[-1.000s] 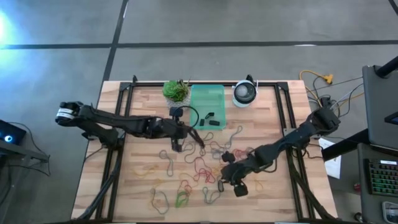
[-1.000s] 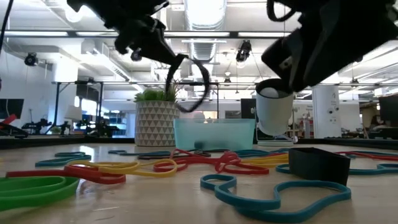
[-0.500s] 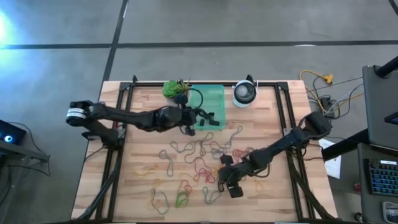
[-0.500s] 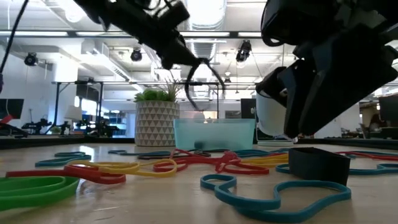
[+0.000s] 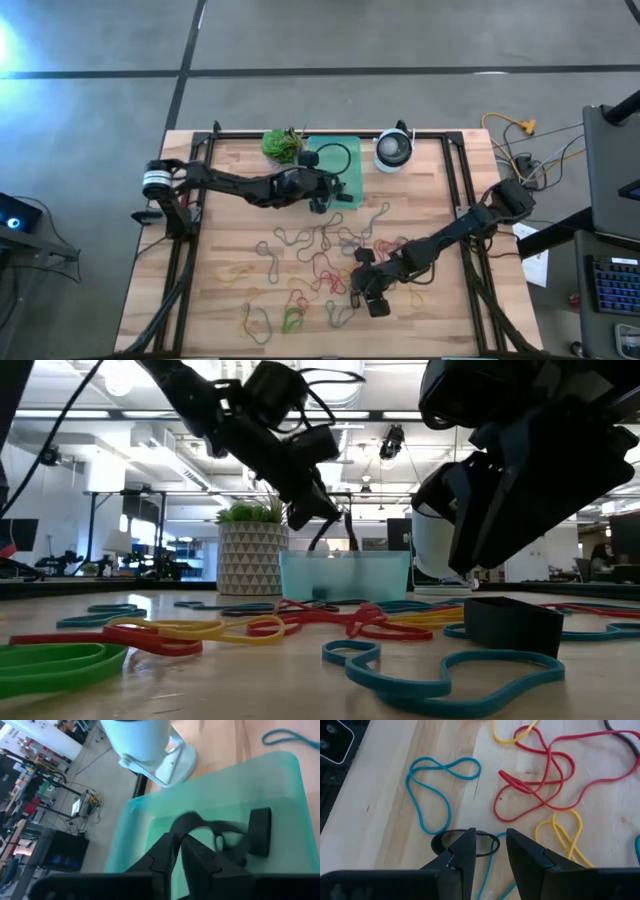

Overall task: Pick and place rubber bands into bin
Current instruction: Put the black rubber band into the green bin

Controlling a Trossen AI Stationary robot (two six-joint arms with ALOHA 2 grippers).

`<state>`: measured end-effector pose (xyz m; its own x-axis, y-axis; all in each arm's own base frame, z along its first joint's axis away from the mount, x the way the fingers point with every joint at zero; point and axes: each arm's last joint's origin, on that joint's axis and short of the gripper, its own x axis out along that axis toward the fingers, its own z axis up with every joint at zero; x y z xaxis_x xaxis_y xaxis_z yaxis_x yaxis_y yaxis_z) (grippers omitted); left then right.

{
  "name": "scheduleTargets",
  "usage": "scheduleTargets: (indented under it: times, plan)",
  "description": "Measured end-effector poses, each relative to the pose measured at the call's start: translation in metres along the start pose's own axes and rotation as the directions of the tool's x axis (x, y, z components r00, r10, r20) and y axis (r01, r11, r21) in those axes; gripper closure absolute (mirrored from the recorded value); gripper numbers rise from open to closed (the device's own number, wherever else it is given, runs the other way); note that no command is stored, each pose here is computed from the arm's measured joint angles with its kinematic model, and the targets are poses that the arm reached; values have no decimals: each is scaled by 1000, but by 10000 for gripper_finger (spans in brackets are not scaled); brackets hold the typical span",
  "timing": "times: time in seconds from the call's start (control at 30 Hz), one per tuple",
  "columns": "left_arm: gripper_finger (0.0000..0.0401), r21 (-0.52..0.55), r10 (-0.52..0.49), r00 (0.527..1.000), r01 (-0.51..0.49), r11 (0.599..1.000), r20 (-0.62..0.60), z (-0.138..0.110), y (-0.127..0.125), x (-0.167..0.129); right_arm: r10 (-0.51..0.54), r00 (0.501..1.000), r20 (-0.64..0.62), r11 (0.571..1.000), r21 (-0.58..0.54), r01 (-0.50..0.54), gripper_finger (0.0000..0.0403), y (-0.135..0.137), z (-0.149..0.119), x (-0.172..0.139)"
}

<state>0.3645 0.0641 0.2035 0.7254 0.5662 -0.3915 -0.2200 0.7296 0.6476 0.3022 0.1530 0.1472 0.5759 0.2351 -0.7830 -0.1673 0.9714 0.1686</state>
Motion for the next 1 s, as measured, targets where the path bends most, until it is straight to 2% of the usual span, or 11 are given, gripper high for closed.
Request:
scheduleTargets:
  times: [0.2, 0.37, 0.73, 1.0]
  plan:
    - [302, -33, -19, 999, 18, 999, -29, 5, 3, 0, -1, 1000, -4, 1000, 7, 1, 289, 0, 0, 0]
    - [271, -34, -25, 999, 24, 999, -42, 11, 13, -10, -2, 1000, -4, 1000, 2, 2, 291, 0, 0, 0]
    - [267, -99, -66, 993, 56, 994, -100, 9, 26, -36, -10, 1000, -26, 1000, 1, 10, 305, -1, -4, 6]
    - [266, -118, -91, 994, 85, 989, -54, 13, 28, -64, -27, 997, -69, 1000, 10, 28, 298, -4, -11, 17]
